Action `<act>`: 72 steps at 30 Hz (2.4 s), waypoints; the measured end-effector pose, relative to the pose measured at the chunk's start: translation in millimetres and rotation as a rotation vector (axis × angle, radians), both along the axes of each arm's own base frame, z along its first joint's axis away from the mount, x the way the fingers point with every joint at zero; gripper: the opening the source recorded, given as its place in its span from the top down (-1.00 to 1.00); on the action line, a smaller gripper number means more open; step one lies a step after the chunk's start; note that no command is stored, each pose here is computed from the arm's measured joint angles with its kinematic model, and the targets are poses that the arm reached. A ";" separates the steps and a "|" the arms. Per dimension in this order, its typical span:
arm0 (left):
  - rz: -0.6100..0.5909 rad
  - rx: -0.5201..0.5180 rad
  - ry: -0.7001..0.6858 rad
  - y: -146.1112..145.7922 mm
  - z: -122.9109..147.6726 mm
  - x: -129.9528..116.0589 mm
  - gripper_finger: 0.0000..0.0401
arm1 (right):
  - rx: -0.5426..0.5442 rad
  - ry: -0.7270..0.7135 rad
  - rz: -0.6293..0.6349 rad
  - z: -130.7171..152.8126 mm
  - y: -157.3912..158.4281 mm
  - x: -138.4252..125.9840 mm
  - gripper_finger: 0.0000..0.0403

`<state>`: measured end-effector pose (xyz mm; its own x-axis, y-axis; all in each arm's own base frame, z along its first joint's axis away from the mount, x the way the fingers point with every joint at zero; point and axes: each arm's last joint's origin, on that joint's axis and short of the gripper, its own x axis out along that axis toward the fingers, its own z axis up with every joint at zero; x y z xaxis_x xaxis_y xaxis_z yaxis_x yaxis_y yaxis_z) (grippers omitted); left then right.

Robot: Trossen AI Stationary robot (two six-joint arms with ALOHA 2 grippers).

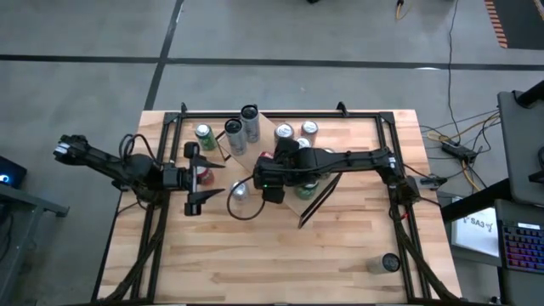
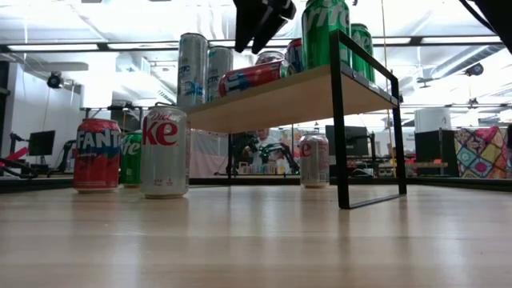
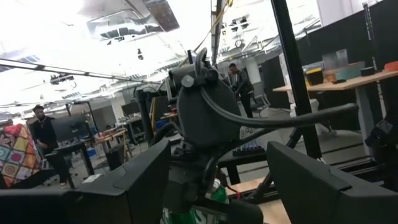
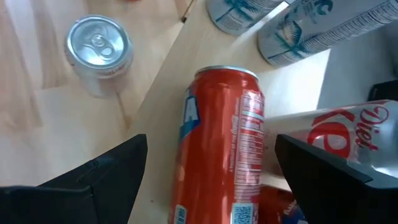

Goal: Place canned beverage on shelf
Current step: Put the right orange soda can on the shelf aligned with the other orange soda can

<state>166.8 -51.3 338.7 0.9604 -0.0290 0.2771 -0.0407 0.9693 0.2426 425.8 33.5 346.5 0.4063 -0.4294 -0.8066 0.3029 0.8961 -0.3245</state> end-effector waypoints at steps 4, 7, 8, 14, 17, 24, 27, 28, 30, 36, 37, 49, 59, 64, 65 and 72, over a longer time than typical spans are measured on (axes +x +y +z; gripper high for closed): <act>0.000 0.000 0.001 0.1 -0.1 -0.2 -0.25 | -0.007 0.014 -0.009 -4.8 -0.2 0.2 -0.67; 0.000 0.001 0.002 0.0 -0.2 0.0 -0.25 | -0.009 0.032 -0.011 -11.2 -0.1 0.9 -0.66; 0.000 0.001 0.003 0.0 -0.3 0.0 -0.25 | -0.009 0.036 -0.012 -13.1 -0.1 1.1 -0.66; 0.001 0.006 0.006 -0.1 -0.6 0.3 -0.25 | -0.014 0.060 -0.027 -23.1 -0.1 1.7 -0.66; 0.001 0.007 0.006 -0.1 -0.7 0.3 -0.25 | -0.006 0.055 -0.021 -25.3 1.8 2.8 -0.66; 0.002 0.009 0.006 -0.1 -0.7 0.3 -0.25 | -0.001 0.034 0.004 -21.5 11.9 2.7 -0.66; 0.002 0.013 0.007 -0.2 -0.9 0.6 -0.25 | 0.000 0.017 0.007 -17.2 13.0 2.7 -0.66; 0.003 0.013 0.008 -0.3 -1.0 0.7 -0.25 | -0.003 0.014 0.006 -16.1 12.9 2.5 -0.66; 0.003 0.014 0.010 -0.3 -1.2 0.8 -0.25 | -0.032 0.012 0.000 -14.9 11.8 2.4 -0.66; 0.002 0.014 0.010 -0.3 -1.2 0.8 -0.25 | -0.079 0.016 -0.011 -14.9 4.1 3.7 -0.66; 0.002 0.014 0.010 -0.3 -1.2 0.9 -0.25 | -0.078 0.022 -0.015 -16.5 2.3 4.6 -0.66; 0.002 0.016 0.014 -0.5 -1.7 1.3 -0.25 | -0.050 0.072 -0.014 -35.2 -3.2 14.3 -0.66; 0.003 0.017 0.015 -0.4 -1.8 1.4 -0.25 | -0.036 0.084 0.010 -37.0 1.5 14.6 -0.66; 0.003 0.017 0.016 -0.4 -1.9 1.4 -0.25 | -0.045 0.105 0.011 -42.7 -1.1 16.1 -0.66; 0.003 0.017 0.016 -0.4 -1.9 1.4 -0.25 | -0.046 0.111 0.014 -44.7 -1.4 17.2 -0.66; 0.003 0.018 0.017 -0.5 -1.9 1.4 -0.25 | -0.033 0.137 0.046 -58.2 -0.1 25.1 -0.65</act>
